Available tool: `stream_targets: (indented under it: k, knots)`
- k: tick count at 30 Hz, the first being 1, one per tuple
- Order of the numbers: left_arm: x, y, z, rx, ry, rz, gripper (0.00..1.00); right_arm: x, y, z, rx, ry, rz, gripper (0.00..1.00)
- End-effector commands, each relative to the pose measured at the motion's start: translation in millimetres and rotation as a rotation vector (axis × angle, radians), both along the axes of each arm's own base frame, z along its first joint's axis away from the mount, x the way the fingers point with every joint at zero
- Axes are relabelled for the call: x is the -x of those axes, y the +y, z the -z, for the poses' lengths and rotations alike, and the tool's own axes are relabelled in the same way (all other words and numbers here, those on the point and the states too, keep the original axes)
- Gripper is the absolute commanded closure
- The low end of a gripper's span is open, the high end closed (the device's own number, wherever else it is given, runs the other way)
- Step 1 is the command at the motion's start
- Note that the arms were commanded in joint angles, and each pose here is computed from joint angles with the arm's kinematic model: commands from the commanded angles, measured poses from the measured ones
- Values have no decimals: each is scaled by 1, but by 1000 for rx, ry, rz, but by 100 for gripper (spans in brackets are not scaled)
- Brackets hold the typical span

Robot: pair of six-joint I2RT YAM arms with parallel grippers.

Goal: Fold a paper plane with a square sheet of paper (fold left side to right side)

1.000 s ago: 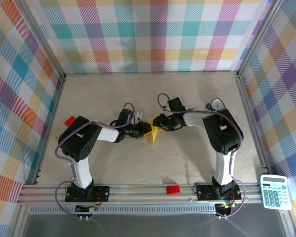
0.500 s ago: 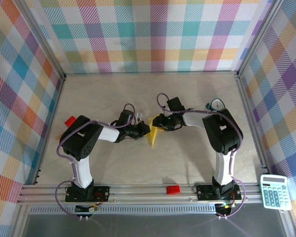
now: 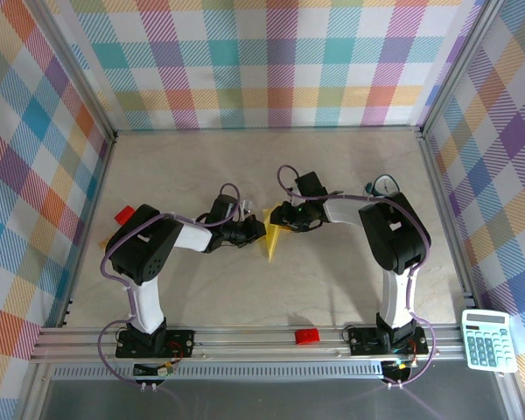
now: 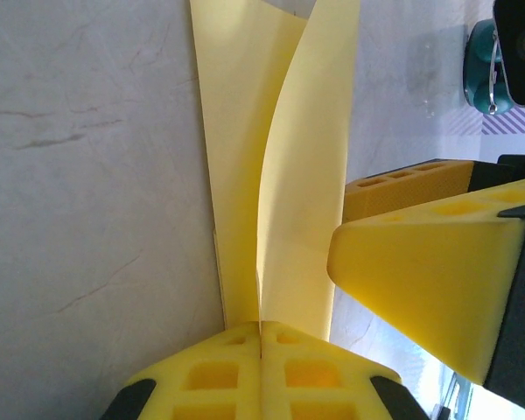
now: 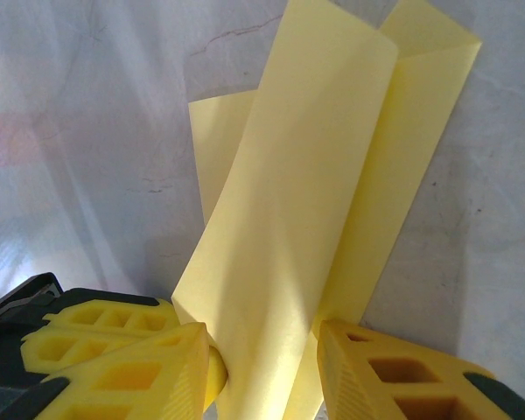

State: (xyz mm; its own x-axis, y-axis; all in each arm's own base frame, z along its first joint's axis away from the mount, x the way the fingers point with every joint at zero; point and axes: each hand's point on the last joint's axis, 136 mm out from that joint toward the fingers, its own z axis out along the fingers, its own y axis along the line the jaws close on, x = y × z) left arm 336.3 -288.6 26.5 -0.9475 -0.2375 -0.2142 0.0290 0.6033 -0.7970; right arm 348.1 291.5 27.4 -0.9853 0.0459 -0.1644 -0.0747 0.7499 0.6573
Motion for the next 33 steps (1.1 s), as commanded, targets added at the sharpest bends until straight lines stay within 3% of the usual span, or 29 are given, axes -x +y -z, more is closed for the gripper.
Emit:
stream_targets:
  k: [1, 21, 33]
  knots:
    - [3, 8, 16, -49, 23, -1, 99, 16, -13, 31, 97, 76, 0, 61]
    - [13, 18, 52, -210, 79, 7, 100, 9, -9, 6, 43, 15, 22, 61]
    - [14, 17, 57, -233, 89, 18, 100, 8, -9, 3, 39, 7, 25, 61]
